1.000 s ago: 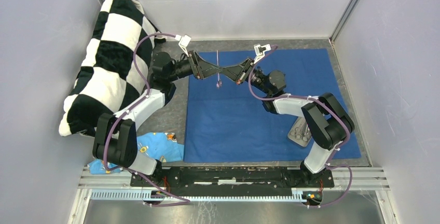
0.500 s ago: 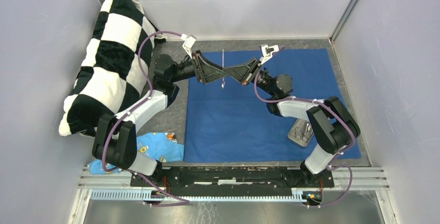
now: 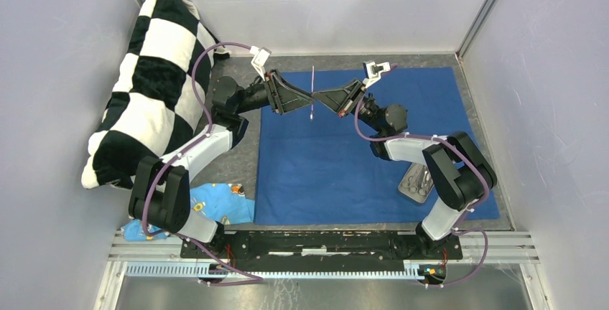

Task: Open and lay out the surgical kit
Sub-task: Place the medical item in the surgical kit.

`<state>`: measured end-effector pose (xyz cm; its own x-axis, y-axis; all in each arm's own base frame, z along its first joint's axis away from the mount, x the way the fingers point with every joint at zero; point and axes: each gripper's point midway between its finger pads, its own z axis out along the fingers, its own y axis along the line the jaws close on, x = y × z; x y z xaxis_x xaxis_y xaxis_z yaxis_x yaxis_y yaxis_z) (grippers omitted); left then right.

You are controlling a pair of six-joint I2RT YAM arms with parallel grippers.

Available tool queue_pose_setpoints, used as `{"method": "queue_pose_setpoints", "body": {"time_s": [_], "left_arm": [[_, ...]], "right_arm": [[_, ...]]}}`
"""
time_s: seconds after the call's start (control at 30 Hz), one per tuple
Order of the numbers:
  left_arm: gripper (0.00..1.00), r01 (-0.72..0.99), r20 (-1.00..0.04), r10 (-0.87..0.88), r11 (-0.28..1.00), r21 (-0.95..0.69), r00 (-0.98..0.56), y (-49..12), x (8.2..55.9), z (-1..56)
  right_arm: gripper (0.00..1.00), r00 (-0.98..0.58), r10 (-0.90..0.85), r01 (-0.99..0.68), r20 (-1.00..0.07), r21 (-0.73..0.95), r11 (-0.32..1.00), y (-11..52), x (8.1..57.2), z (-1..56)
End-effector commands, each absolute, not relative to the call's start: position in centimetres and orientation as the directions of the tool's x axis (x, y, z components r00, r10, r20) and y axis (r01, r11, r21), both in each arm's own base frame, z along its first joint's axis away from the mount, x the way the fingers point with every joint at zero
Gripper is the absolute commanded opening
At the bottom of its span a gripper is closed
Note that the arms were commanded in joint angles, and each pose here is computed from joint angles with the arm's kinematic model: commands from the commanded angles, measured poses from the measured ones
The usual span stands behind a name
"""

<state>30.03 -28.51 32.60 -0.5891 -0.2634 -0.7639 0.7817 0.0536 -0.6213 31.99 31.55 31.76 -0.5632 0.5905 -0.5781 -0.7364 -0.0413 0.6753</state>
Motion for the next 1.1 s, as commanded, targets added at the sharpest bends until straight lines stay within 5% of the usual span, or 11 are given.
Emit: {"method": "queue_pose_setpoints", "body": {"time_s": [0.0,0.27,0.93,1.07], "left_arm": [[0.63,0.787,-0.763,-0.251,0.002,-0.616,-0.596,-28.9,29.1,33.0],[0.68,0.785,-0.766,-0.236,0.019,-0.619,-0.598,-29.1,29.2,32.6],[0.05,0.797,-0.776,-0.239,0.015,-0.604,-0.584,-29.2,29.0,33.0],[0.02,0.793,-0.775,-0.242,0.033,-0.608,-0.584,-29.1,29.3,32.8]], "right_arm": [[0.00,-0.535,0.596,-0.794,-0.599,0.598,-0.111,31.6,30.7,34.2],[0.00,-0.532,0.594,-0.798,-0.603,0.592,-0.114,31.7,30.4,34.5],[0.00,-0.557,0.596,-0.766,-0.578,0.635,-0.100,32.0,31.5,32.9],[0.00,-0.564,0.598,-0.758,-0.569,0.644,-0.102,31.9,31.8,32.7]]}}
